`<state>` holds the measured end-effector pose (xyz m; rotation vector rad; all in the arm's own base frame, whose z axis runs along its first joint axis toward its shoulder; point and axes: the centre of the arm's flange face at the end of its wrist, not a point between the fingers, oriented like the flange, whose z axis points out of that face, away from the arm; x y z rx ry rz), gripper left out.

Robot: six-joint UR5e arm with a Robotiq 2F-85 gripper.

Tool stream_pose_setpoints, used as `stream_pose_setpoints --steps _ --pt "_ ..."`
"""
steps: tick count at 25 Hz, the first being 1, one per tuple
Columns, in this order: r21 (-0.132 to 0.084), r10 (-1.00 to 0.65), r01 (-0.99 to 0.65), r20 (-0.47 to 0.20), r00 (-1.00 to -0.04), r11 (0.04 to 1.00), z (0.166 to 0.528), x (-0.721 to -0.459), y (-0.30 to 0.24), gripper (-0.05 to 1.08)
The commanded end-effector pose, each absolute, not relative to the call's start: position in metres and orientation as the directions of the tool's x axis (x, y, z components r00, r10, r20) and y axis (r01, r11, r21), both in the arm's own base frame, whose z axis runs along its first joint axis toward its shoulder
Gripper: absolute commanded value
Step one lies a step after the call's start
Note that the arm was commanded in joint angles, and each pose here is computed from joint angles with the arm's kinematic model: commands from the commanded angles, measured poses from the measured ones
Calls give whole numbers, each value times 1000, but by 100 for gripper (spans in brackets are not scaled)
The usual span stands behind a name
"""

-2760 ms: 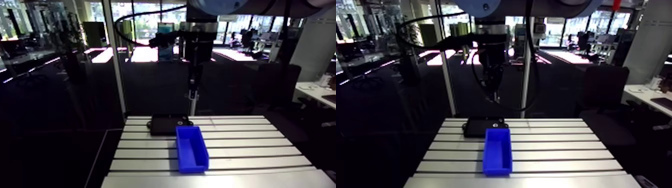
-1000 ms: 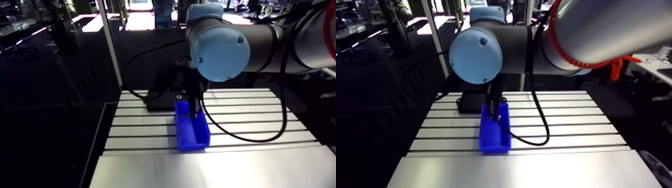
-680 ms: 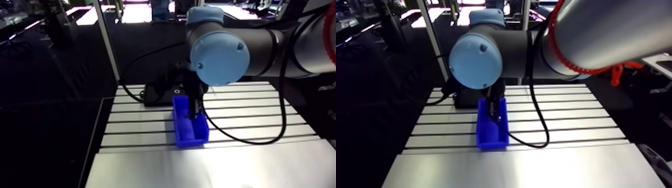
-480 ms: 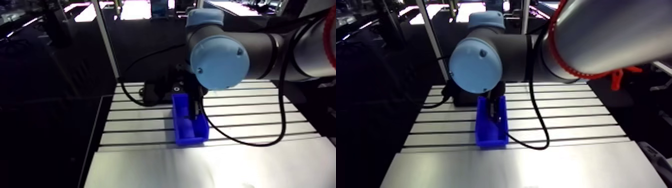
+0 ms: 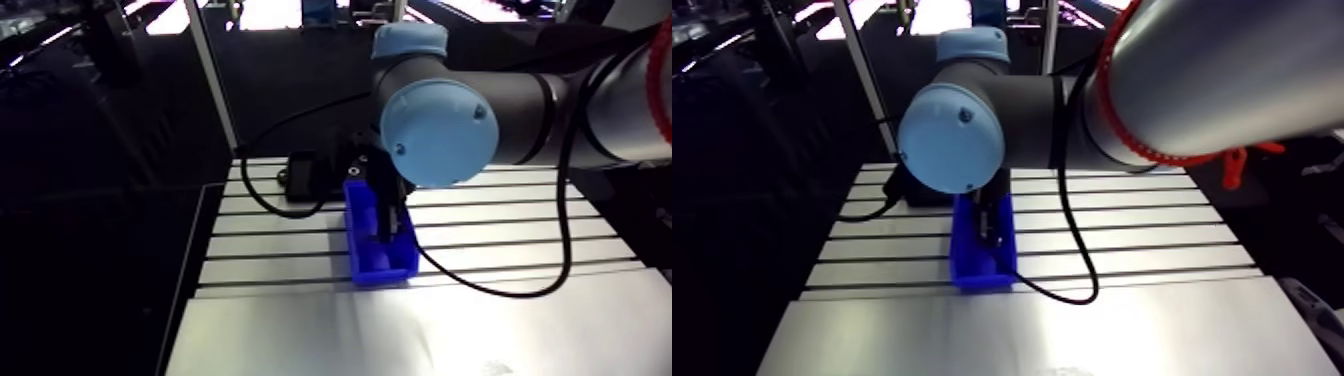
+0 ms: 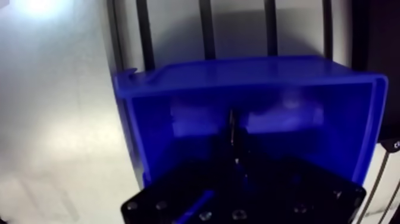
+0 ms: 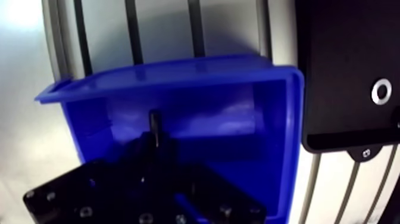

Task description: Pick up the M10 bolt from the tray and put it into the blue bin.

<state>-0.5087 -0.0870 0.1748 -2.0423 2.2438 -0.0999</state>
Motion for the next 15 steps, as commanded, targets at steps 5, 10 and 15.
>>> stream_pose_setpoints --steps 5,10,15 --pt "-107 -995 -989 -36 -98 101 173 -509 -87 69" --pt "-92 -993 -989 -39 -109 112 180 -509 -88 19" --pt "-82 -993 -991 -58 -101 106 196 -505 -89 1"
